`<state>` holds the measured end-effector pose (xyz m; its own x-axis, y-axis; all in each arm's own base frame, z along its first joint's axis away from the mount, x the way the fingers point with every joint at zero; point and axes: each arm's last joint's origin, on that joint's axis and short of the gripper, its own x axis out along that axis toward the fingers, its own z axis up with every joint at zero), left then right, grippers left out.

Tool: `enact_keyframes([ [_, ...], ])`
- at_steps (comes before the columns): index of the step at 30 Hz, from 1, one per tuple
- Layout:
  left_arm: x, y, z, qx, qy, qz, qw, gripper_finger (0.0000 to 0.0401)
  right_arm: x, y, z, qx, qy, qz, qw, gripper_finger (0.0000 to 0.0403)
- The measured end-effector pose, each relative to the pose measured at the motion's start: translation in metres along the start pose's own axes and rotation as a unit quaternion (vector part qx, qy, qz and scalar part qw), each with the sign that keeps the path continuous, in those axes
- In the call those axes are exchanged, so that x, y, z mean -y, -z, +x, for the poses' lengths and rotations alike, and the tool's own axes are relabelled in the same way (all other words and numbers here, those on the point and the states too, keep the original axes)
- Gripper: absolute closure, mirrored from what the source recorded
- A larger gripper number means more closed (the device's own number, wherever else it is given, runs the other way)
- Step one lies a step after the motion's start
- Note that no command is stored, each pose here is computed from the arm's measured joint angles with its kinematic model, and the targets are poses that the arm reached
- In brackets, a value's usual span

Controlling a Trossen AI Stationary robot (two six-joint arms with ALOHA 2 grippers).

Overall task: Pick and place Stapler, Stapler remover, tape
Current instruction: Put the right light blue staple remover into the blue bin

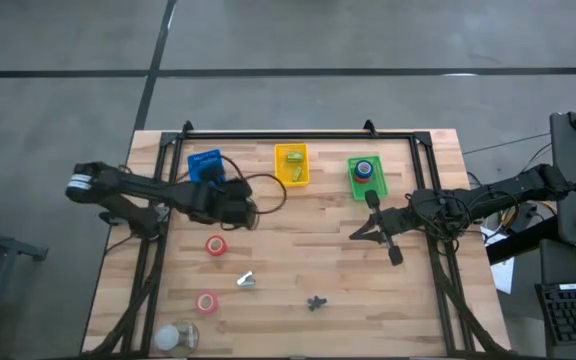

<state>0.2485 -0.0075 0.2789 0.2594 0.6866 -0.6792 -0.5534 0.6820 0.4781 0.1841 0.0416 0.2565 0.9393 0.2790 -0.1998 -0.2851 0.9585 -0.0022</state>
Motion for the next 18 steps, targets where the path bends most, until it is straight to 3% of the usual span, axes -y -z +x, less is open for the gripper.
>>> enact_keyframes([
  [7, -0.029, 0.005, 0.007, 0.020, -0.080, -0.098, 0.992, 0.0390, 0.000, -0.001, 0.000, 0.003, 0.000, -0.002, 1.000, 0.0394],
  [15, -0.045, 0.040, 0.054, -0.076, -0.126, -0.152, 0.977, 0.0389, 0.000, 0.000, 0.000, 0.002, 0.000, 0.000, 1.000, 0.0394],
  [18, -0.051, 0.053, 0.070, -0.103, -0.147, -0.197, 0.964, 0.0389, 0.000, 0.000, 0.000, 0.002, 0.000, -0.002, 1.000, 0.0394],
])
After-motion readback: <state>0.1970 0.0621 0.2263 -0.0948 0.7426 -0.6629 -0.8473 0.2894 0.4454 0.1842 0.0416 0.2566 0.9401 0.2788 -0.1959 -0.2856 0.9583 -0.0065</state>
